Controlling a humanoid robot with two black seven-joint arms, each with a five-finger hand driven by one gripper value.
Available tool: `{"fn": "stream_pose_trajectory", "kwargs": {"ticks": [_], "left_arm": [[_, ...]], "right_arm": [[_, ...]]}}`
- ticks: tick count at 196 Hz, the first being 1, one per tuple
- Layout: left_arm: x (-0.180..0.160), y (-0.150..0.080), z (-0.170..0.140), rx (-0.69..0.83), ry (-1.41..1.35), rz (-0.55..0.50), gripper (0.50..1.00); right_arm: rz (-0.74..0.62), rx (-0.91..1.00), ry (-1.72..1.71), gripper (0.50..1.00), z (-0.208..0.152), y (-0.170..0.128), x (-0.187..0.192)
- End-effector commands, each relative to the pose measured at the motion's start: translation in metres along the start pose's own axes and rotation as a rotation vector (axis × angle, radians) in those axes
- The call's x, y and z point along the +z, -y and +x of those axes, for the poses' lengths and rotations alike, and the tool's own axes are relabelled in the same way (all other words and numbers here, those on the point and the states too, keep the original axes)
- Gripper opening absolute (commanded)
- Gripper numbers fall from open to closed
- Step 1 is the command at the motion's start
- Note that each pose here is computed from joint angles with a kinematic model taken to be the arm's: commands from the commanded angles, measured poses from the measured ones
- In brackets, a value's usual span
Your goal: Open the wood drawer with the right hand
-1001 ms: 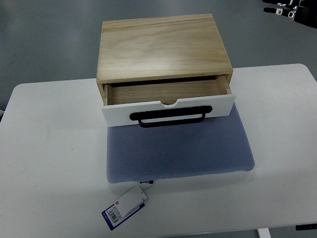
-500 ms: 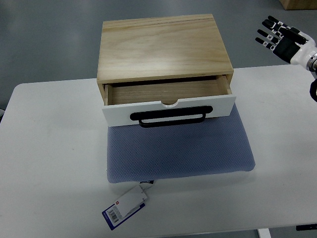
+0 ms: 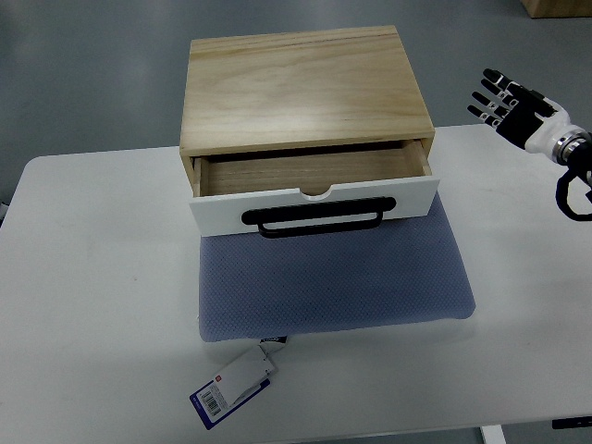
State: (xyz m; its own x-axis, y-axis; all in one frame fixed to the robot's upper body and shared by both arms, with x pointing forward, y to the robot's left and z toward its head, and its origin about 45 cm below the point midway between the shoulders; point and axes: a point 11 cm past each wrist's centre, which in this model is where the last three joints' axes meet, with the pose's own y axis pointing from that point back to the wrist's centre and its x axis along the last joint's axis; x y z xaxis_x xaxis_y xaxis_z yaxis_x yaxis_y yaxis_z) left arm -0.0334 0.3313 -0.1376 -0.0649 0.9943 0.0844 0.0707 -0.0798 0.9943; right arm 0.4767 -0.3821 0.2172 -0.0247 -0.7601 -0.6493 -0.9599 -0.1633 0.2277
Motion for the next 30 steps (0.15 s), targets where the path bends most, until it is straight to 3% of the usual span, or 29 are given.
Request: {"fn": "stream_pose_trajectory", "kwargs": {"ticks": [1, 30], "left_arm": [[-0.0002, 0.0000, 0.0000, 0.000, 0.000, 0.000, 1.000], [-0.0002, 0.0000, 0.0000, 0.000, 0.000, 0.000, 1.000]], "right_arm": [[-0.002, -0.005, 0.002, 0.950, -0.0015, 0.0006, 0.0017], [-0.011, 0.001, -0.002, 0.950, 0.0013, -0.0002, 0.0054]]}}
